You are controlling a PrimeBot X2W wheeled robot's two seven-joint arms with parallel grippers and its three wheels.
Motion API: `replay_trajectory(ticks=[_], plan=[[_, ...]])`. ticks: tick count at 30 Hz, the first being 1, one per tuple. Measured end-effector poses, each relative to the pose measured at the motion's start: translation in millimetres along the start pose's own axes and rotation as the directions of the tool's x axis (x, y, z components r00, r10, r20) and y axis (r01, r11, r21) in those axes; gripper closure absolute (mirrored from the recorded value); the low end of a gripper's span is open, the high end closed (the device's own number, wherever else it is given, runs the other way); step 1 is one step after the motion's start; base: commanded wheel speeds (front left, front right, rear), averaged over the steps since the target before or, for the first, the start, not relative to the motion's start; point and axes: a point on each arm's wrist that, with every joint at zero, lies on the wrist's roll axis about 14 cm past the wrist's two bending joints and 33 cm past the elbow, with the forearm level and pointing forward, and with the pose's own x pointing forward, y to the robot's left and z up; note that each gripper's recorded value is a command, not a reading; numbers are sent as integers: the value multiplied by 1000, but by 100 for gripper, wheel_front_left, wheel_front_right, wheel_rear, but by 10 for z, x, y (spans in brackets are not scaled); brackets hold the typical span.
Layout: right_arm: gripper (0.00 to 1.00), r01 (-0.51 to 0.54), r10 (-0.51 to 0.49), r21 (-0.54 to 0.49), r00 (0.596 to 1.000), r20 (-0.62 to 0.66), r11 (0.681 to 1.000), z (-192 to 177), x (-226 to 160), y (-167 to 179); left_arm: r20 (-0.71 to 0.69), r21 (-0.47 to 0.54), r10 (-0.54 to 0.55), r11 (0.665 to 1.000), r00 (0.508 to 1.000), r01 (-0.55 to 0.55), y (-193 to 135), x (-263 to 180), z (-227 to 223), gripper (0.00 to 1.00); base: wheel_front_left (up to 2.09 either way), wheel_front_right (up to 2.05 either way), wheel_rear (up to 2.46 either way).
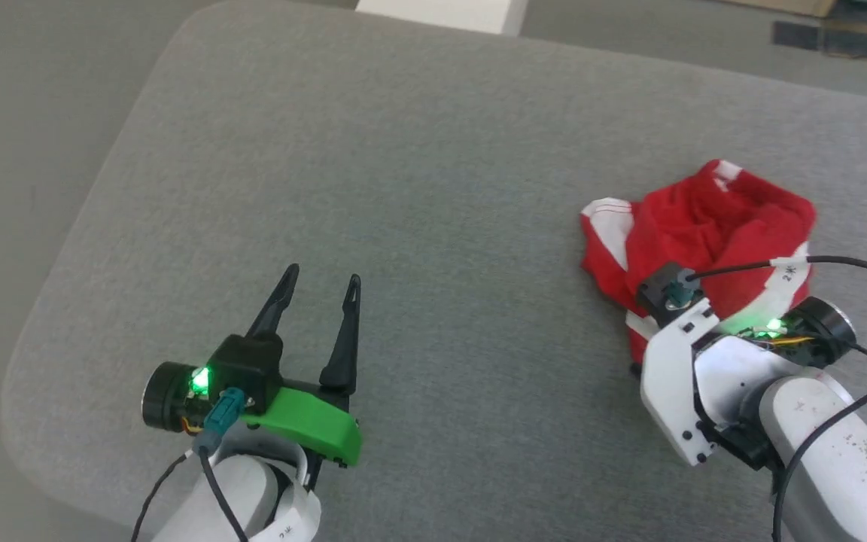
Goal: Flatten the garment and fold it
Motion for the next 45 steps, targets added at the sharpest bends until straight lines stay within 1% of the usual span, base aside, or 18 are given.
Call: replay_trajectory(ticks=[6,7,8,9,16,18,20,22,25,28,30,32,33,34,36,39,42,45], plan=[[0,-32,32,-34,999,-10,999,46,194,36,-35,4,48,999,998,-47,132,-53,-135,0,0,0,0],[17,-38,38,-35,999,-5,999,52,219,47,-40,4,52,999,998,-52,146,-59,-150,0,0,0,0],[94,-41,41,-34,999,1,999,62,236,50,-45,6,56,998,997,-56,158,-63,-164,0,0,0,0],[100,-43,44,-35,999,15,998,85,251,54,-50,8,61,998,997,-60,172,-69,-182,0,0,0,0],[100,-56,59,-28,989,133,998,313,158,133,-39,10,56,998,998,-56,164,-96,-150,0,0,0,0],[100,-91,89,-3,977,193,996,459,67,240,-29,10,48,999,998,-48,143,-106,-115,0,0,0,0],[100,-128,118,12,947,298,992,745,-102,352,-15,10,37,999,999,-37,112,-116,-67,0,0,0,0],[100,-148,124,24,897,425,989,1112,-335,377,-3,10,27,1000,1000,-27,83,-128,-20,0,0,0,0],[100,-184,110,56,779,617,981,1665,-793,350,16,10,12,1000,1000,-12,40,-152,54,0,0,0,0],[100,-212,54,102,623,781,972,2093,-1331,216,26,9,-5,1000,1000,5,-7,-183,105,0,0,0,0],[100,-245,2,152,534,846,957,2230,-1618,61,27,11,-21,1000,999,21,-43,-196,113,0,0,0,0],[100,-252,-76,220,479,874,942,2229,-1812,-170,28,12,-37,999,999,36,-83,-200,122,0,0,0,0],[100,-243,-134,270,462,876,932,2176,-1891,-347,29,11,-45,999,999,45,-111,-199,128,0,0,0,0],[100,-231,-190,322,457,869,918,2094,-1935,-514,28,9,-53,999,998,53,-136,-198,128,0,0,0,0],[100,-206,-288,431,492,821,878,1813,-1894,-796,31,9,-66,998,997,65,-180,-190,140,0,0,0,0],[100,-149,-423,620,607,672,770,1062,-1608,-1134,38,8,-91,996,995,91,-256,-161,169,0,0,0,0],[100,-83,-495,777,728,475,624,126,-1254,-1245,38,4,-115,993,993,115,-325,-127,173,0,0,0,0],[100,-14,-496,855,809,314,518,-592,-972,-1141,24,0,-127,992,992,127,-355,-93,140,0,0,0,0]])
